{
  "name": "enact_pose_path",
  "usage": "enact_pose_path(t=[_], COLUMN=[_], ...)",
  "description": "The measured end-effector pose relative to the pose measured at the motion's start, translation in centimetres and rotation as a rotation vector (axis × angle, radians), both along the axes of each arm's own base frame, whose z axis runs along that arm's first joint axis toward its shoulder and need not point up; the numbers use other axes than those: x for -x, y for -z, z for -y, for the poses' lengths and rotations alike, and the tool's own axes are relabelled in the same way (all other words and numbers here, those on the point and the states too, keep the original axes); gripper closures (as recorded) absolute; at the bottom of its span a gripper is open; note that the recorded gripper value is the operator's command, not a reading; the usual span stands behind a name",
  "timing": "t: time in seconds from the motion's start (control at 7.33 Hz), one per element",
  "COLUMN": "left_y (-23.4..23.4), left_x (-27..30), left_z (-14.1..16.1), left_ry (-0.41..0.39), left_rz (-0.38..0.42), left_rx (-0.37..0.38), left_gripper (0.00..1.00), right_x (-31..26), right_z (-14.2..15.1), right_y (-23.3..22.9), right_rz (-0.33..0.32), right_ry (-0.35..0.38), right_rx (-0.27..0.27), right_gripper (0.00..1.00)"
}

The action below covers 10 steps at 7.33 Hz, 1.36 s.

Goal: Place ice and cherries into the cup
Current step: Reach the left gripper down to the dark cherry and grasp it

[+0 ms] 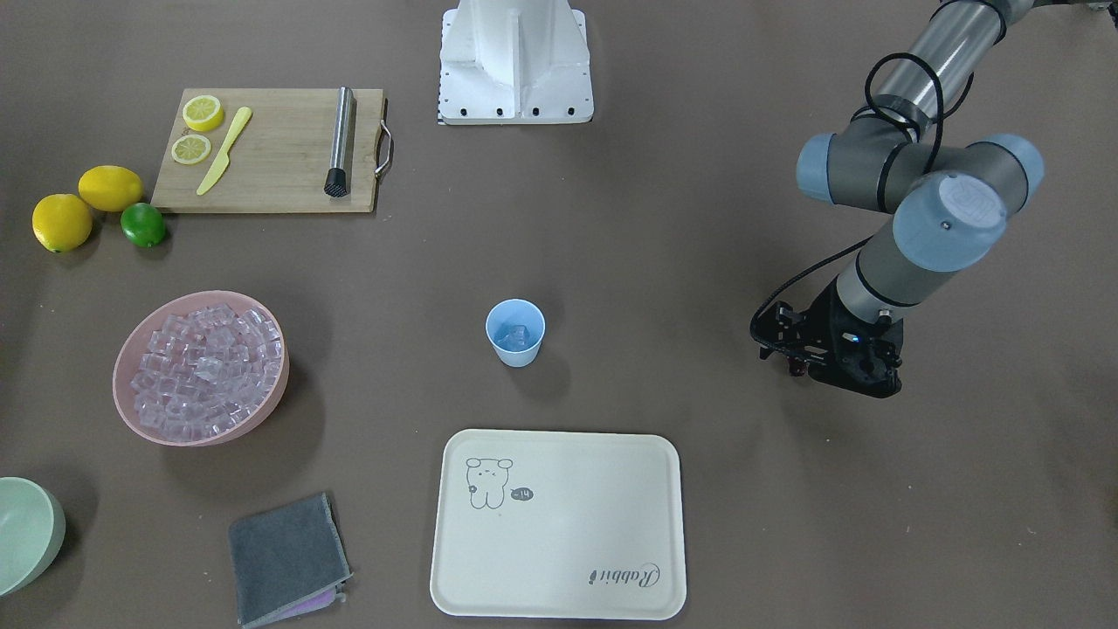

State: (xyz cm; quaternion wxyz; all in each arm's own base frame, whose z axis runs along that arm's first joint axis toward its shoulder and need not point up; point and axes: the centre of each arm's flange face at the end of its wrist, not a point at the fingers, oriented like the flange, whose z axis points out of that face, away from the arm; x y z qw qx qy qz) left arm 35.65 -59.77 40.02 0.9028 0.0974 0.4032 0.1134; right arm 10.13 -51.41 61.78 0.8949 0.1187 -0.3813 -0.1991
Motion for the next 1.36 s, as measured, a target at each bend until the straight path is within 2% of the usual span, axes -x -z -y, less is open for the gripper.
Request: enact_pose_path(t=[0.41,0.95,1.09,1.36], left_y=[-1.5,-4.3,-4.4,-4.6], left_x=[-2.5,-3.2,-3.3,-3.3], left_z=[-1.1,-1.4,-1.4,-1.4], left_ry=[0.055,0.071,0.072,0.073], left_rz=[-0.004,0.010,0.012,0.017], left_rx=[0.069,0.075,0.075,0.078], left_gripper=[0.02,0.03,0.14,0.20], right_x=[0.0,0.0,0.1,0.2], right_z=[-0.2,-0.7,-1.0,-2.8], right_y=[0.6,0.0,-0.6,-2.5], right_rz=[0.002,0.001,0.000,0.000], right_ry=[0.000,0.003,0.002,-0.001], right_rx=[-0.013,-0.008,-0.011,-0.030], right_gripper=[0.01,0.01,0.01,0.01])
